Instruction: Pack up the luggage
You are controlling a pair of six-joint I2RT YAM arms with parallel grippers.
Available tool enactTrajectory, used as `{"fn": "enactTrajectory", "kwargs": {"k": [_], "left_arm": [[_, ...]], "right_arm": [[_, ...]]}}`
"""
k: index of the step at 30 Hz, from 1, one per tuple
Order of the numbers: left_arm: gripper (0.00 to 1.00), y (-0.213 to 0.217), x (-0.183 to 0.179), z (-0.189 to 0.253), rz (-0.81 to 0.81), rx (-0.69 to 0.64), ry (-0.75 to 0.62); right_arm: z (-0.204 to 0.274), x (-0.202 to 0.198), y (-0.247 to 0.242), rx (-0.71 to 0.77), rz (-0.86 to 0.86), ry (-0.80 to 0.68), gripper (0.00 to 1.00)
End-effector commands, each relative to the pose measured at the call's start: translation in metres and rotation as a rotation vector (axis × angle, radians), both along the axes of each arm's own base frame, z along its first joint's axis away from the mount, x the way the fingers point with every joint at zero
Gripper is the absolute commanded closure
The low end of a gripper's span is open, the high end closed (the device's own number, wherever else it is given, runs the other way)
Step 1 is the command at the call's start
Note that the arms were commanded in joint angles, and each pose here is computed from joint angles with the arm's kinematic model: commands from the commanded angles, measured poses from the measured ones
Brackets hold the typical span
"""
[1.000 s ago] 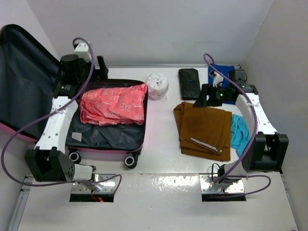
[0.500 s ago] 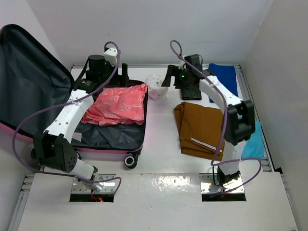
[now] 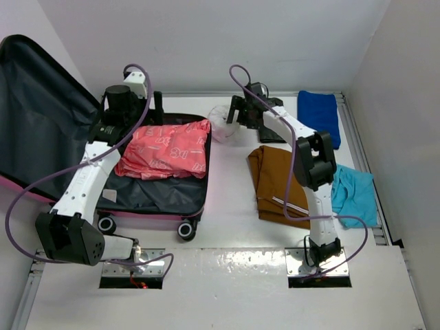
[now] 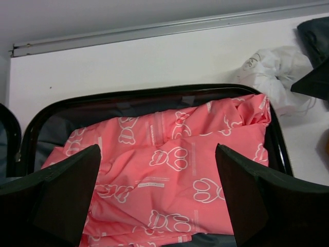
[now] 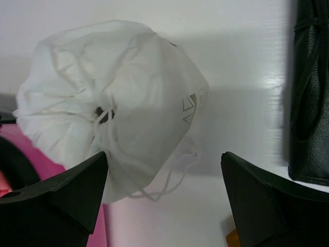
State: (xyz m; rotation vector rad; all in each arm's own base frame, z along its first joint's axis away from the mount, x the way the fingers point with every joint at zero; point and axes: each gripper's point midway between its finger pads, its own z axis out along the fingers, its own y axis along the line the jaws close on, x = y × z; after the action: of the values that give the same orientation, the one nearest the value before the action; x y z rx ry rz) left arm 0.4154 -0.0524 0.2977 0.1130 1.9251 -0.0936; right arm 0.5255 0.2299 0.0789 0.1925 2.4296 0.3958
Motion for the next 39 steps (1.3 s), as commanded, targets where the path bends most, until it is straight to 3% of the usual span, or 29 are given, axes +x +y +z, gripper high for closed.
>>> {"fn": "enactTrajectory", "kwargs": {"k": [1, 5, 7, 10, 11, 14, 15, 17, 21, 29, 35, 39], "left_arm": [[0.02, 0.017, -0.005, 0.014, 0.071, 0.001, -0.040], [0.02, 0.027, -0.006, 0.012, 0.102, 0.007, -0.031], [0.01, 0.028, -0.008, 0.007, 0.102, 0.010, -0.010], [0.01, 0.032, -0.012, 0.004, 0.113, 0.011, 0.003], [0.01, 0.036, -0.015, 0.001, 0.122, 0.013, 0.013], [0.01, 0.038, -0.018, -0.001, 0.127, 0.025, 0.014], [0.01, 0.042, -0.018, -0.001, 0.137, 0.025, 0.014], [0.01, 0.042, -0.018, -0.005, 0.137, 0.026, 0.023], [0.01, 0.042, -0.021, -0.006, 0.127, 0.019, 0.024], [0.01, 0.052, -0.024, -0.016, 0.156, 0.000, 0.045], [0.01, 0.087, -0.032, -0.002, 0.275, -0.060, 0.007], [0.01, 0.122, -0.045, 0.017, 0.395, -0.194, -0.018]], "right_arm": [[0.011, 0.021, 0.007, 0.039, -0.039, -0.053, 0.11], [-0.005, 0.028, 0.016, 0.064, -0.033, -0.043, 0.14], [-0.015, 0.031, 0.015, 0.079, -0.036, -0.028, 0.20], [-0.026, 0.027, 0.017, 0.075, -0.012, -0.013, 0.48], [-0.028, 0.025, 0.016, 0.069, -0.006, -0.010, 0.66], [-0.025, 0.017, 0.012, 0.063, 0.046, -0.015, 0.97], [-0.004, 0.020, 0.011, 0.085, 0.043, -0.050, 1.00], [-0.006, 0.013, -0.001, 0.091, 0.064, -0.037, 1.00], [0.058, 0.002, -0.011, 0.198, 0.121, -0.178, 1.00], [0.169, -0.018, -0.021, 0.274, 0.276, -0.409, 1.00], [0.222, -0.062, 0.024, 0.403, 0.505, -0.442, 1.00], [0.240, -0.110, 0.082, 0.517, 0.708, -0.400, 1.00]]}}
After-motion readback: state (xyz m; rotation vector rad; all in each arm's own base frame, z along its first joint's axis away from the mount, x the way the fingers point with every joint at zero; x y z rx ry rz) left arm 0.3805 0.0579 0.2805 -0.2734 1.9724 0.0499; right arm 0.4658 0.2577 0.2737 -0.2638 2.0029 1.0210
